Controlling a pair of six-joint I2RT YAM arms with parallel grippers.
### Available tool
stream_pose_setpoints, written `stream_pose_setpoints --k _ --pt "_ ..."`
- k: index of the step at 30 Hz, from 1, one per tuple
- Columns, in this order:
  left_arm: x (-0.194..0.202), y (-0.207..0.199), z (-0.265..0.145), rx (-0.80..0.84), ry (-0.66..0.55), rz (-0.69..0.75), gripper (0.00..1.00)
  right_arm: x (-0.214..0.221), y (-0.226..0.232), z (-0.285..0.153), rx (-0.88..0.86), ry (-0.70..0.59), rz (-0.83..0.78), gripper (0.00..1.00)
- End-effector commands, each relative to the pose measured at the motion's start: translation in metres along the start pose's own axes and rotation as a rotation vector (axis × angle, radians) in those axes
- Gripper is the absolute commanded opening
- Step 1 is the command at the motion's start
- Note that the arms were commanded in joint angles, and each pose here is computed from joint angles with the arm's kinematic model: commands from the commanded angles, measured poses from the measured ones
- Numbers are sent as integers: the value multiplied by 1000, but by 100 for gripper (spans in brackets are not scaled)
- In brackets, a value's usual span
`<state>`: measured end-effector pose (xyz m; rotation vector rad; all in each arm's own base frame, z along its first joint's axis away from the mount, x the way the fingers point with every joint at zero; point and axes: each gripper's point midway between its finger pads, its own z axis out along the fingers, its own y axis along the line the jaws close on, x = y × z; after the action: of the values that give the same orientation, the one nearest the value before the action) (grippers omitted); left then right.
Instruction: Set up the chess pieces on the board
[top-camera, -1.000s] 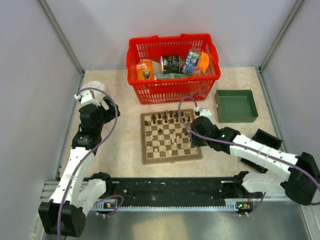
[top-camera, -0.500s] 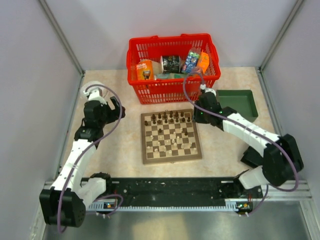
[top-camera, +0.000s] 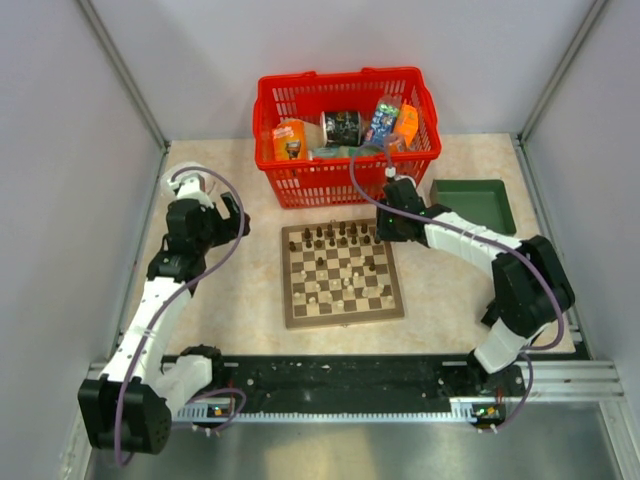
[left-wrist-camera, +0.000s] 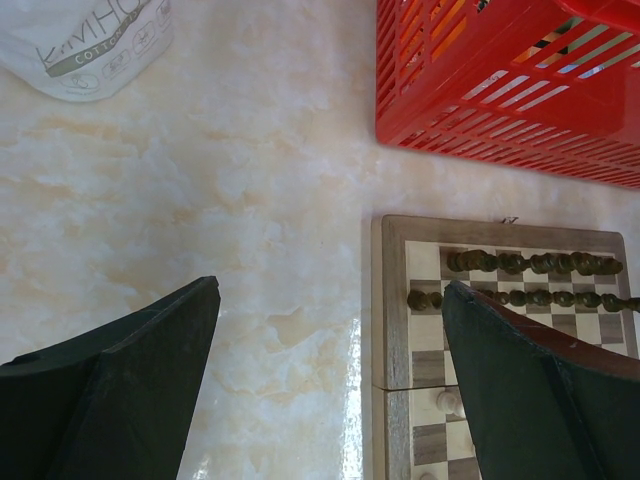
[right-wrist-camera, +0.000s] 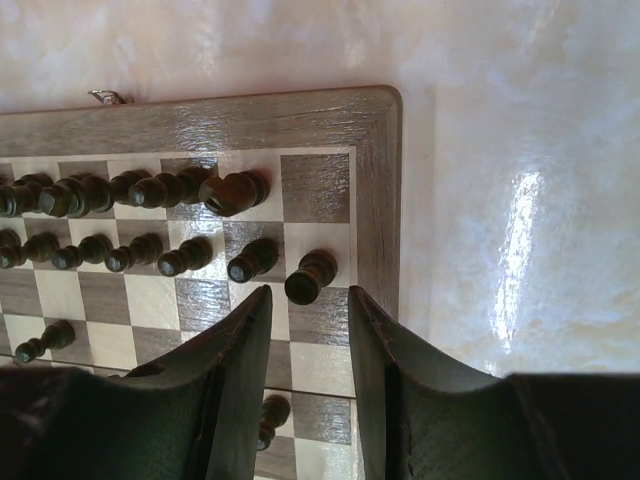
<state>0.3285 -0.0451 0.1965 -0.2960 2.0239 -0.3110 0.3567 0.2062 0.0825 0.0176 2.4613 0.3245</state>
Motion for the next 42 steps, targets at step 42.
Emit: stream_pose_setpoints --k 42 --pt "-16 -3 4 2 -41 26 99 -42 16 31 -13 -94 -14 19"
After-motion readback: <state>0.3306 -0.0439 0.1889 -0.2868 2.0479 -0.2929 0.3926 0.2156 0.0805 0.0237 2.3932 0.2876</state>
